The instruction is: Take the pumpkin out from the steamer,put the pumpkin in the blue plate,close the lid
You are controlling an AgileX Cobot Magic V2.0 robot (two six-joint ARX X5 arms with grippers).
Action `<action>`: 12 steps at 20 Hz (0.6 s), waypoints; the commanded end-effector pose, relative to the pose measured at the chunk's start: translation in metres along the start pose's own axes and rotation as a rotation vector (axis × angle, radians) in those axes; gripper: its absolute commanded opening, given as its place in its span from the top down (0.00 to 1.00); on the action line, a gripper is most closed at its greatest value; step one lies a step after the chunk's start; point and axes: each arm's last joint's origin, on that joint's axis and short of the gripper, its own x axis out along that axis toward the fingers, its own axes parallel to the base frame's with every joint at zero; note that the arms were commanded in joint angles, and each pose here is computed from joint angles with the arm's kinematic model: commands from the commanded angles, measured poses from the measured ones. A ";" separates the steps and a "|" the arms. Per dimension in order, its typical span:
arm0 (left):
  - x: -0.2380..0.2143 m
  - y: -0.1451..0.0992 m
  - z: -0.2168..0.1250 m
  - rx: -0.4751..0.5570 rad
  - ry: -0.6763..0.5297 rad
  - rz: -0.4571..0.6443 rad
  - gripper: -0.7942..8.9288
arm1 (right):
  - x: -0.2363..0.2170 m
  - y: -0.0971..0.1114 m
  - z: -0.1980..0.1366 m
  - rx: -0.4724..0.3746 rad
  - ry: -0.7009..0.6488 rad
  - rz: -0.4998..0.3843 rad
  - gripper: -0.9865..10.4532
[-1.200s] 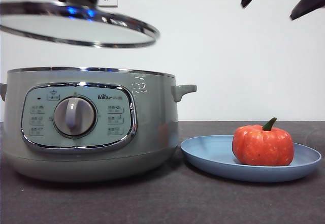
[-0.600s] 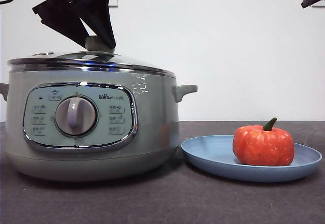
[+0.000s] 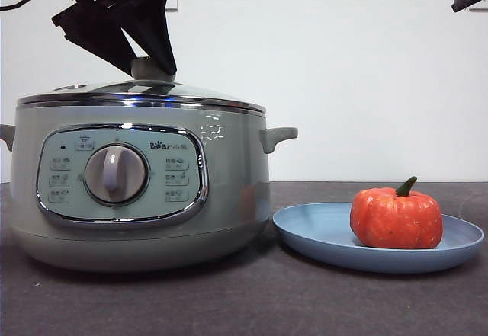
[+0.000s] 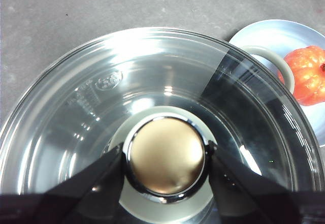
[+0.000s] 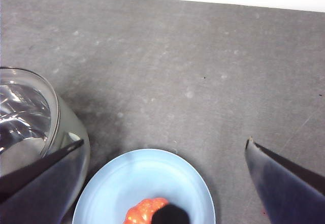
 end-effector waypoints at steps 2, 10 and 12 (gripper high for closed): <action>0.002 -0.001 0.003 0.008 -0.015 -0.020 0.82 | 0.001 0.000 -0.001 0.009 0.001 -0.006 0.39; 0.001 0.002 0.003 0.006 -0.013 0.081 0.38 | 0.001 0.000 -0.001 0.009 0.001 -0.005 0.39; -0.003 0.002 0.004 0.006 -0.024 0.082 0.39 | 0.001 0.000 -0.002 0.009 0.005 -0.002 0.39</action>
